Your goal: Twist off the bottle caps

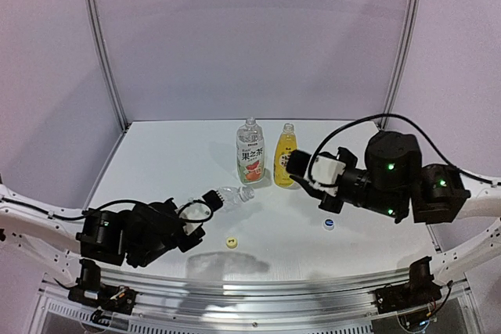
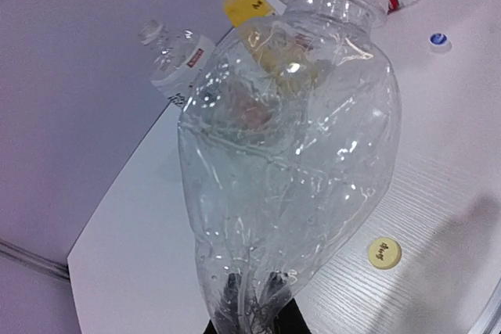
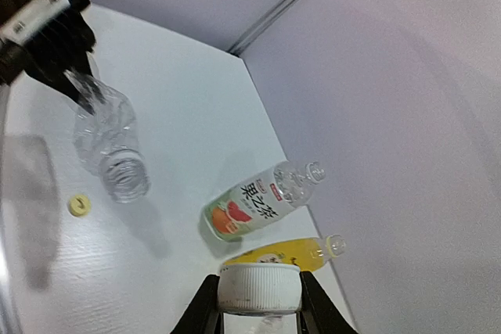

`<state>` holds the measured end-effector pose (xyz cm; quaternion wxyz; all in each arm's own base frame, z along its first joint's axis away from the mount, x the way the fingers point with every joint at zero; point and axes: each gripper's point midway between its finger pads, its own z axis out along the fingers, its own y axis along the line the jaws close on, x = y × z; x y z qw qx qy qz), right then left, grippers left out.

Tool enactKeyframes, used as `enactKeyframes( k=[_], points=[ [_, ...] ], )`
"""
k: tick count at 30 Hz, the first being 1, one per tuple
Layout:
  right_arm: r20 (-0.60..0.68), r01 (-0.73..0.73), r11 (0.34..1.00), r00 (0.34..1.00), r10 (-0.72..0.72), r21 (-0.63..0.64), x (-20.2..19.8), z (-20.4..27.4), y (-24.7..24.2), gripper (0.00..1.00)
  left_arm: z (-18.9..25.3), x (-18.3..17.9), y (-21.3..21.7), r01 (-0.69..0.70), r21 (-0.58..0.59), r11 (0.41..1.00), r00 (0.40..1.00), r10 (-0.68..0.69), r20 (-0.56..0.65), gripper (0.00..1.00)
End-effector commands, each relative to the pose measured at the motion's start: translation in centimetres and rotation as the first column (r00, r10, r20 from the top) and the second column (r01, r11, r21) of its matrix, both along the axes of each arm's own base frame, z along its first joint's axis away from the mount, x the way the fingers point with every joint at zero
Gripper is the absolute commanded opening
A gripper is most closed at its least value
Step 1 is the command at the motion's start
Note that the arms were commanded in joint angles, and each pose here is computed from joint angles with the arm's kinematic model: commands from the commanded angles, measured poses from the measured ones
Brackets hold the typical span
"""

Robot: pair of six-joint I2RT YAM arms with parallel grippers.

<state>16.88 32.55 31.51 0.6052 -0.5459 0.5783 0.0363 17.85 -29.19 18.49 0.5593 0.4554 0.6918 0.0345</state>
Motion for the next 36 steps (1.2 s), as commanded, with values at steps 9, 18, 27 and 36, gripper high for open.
enactKeyframes(
  k=[9, 18, 27, 36],
  points=[
    [-0.561, 0.236, 0.969, 0.793, -0.236, -0.075, -0.5, -5.6, -3.0, 0.12, 5.8, 0.2, 5.3, -0.057, -0.395, 0.917, 0.996, 0.079, 0.04, 0.0],
    [-0.591, 0.249, 0.727, 0.444, -0.673, -0.641, 1.5, -18.5, -6.1, 0.12, 6.5, -0.2, 5.3, -0.042, -0.396, 0.917, 0.995, 0.075, 0.068, 0.0],
    [-0.509, -0.027, 0.522, 0.266, -0.819, -0.853, -1.2, -27.0, -7.7, 0.13, 6.6, -0.6, 5.0, -0.026, -0.385, 0.922, 0.995, 0.062, 0.081, 0.0],
    [-0.569, -0.08, 0.569, 0.259, -0.781, -0.818, -1.3, -28.5, -6.5, 0.56, 7.0, -0.9, 5.2, -0.016, -0.4, 0.916, 0.995, 0.053, 0.083, 0.0]
  ],
)
